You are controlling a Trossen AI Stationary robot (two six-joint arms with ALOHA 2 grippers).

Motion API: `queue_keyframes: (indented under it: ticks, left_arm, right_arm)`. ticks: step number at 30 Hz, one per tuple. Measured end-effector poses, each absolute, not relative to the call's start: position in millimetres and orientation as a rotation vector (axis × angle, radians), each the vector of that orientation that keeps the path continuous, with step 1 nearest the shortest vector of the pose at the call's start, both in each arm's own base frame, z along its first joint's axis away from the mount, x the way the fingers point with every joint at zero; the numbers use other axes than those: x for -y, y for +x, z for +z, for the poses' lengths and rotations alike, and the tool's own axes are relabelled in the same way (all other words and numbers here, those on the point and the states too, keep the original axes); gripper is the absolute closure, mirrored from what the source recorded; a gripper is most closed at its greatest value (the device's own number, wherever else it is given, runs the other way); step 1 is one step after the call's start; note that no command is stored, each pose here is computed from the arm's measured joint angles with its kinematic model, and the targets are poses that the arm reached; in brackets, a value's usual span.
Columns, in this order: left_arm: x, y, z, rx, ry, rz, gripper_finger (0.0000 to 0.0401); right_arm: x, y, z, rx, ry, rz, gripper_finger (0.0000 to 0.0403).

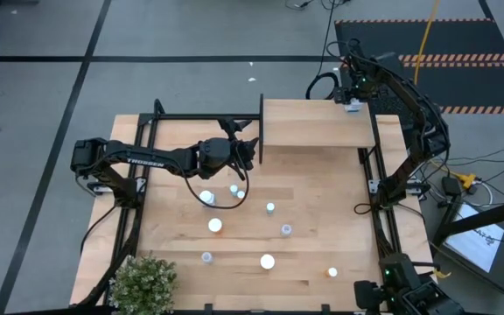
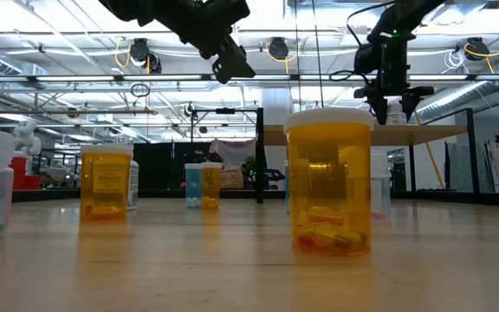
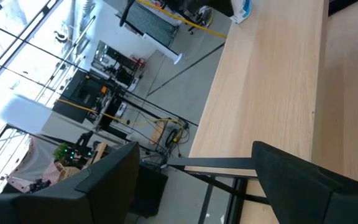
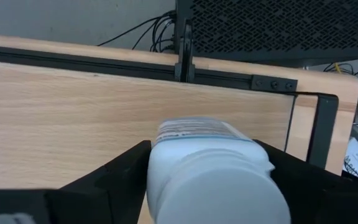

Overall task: Pick and place medicine bottles onto shelf by color
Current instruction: Put the bottom white pill bottle on the shelf, then put the white pill bottle on the shelf aligned with the other white pill bottle

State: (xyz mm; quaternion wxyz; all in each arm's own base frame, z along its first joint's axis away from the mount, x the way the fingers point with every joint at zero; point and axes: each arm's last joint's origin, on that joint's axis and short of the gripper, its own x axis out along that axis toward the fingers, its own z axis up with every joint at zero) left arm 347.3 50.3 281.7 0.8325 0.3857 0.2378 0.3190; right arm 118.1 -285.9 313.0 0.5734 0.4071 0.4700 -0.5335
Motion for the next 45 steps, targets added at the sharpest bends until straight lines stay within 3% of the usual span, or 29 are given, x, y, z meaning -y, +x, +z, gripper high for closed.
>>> queue_keyframes:
  ticks: [16, 32, 45]
  left_arm:
    - [-50, 347, 282, -0.505, 0.818, 0.675, 0.0091]
    - [-50, 347, 281, -0.509, 0.82, 0.673, 0.0091]
    - [-50, 347, 281, -0.508, 0.82, 0.673, 0.0091]
  right_arm:
    - [286, 119, 318, -1.062, 0.916, -1.251, 0.0119]
    - [253, 109, 365, -0.882, 0.753, -1.331, 0.0119]
    - [168, 142, 429, -0.572, 0.43, -1.038, 0.0122]
